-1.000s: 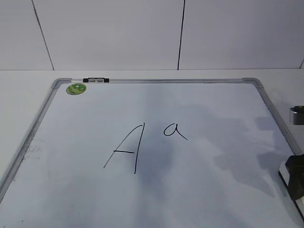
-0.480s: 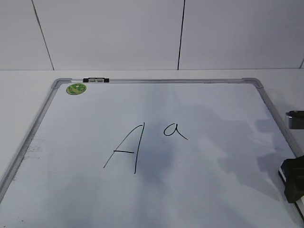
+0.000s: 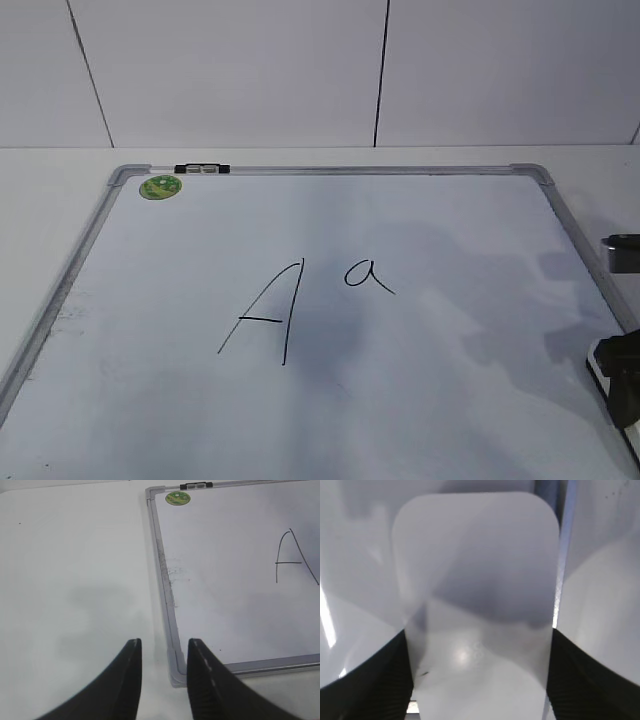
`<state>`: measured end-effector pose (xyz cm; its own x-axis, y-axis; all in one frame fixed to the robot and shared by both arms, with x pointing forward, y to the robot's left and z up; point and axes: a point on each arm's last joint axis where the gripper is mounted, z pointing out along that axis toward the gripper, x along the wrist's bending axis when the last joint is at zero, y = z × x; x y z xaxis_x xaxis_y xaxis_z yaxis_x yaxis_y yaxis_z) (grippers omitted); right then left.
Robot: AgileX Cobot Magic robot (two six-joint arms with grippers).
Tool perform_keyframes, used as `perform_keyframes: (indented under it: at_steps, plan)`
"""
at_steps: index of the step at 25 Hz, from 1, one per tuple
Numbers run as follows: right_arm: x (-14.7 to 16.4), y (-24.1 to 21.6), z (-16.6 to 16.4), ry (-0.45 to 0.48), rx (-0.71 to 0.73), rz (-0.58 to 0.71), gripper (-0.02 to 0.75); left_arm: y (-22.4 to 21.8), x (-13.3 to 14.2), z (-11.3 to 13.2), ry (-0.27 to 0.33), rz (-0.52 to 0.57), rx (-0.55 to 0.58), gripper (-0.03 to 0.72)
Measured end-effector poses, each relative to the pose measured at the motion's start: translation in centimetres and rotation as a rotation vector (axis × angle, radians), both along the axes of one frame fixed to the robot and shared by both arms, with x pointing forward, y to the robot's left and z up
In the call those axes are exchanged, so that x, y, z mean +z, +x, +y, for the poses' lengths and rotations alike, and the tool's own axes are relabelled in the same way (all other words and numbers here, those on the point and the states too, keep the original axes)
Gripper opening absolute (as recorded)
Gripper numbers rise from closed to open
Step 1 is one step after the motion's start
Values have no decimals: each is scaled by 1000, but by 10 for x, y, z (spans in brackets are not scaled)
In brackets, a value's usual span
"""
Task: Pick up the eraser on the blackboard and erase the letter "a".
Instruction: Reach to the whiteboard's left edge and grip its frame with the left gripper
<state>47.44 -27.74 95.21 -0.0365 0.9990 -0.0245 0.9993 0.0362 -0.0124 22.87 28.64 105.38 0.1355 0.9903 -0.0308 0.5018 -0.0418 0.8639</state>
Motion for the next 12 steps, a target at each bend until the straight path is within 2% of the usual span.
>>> perform_keyframes:
  at_steps: [12]
  plan:
    - [0, 0, 0, -3, 4, -1, 533, 0, 0, 0, 0, 0, 0, 235]
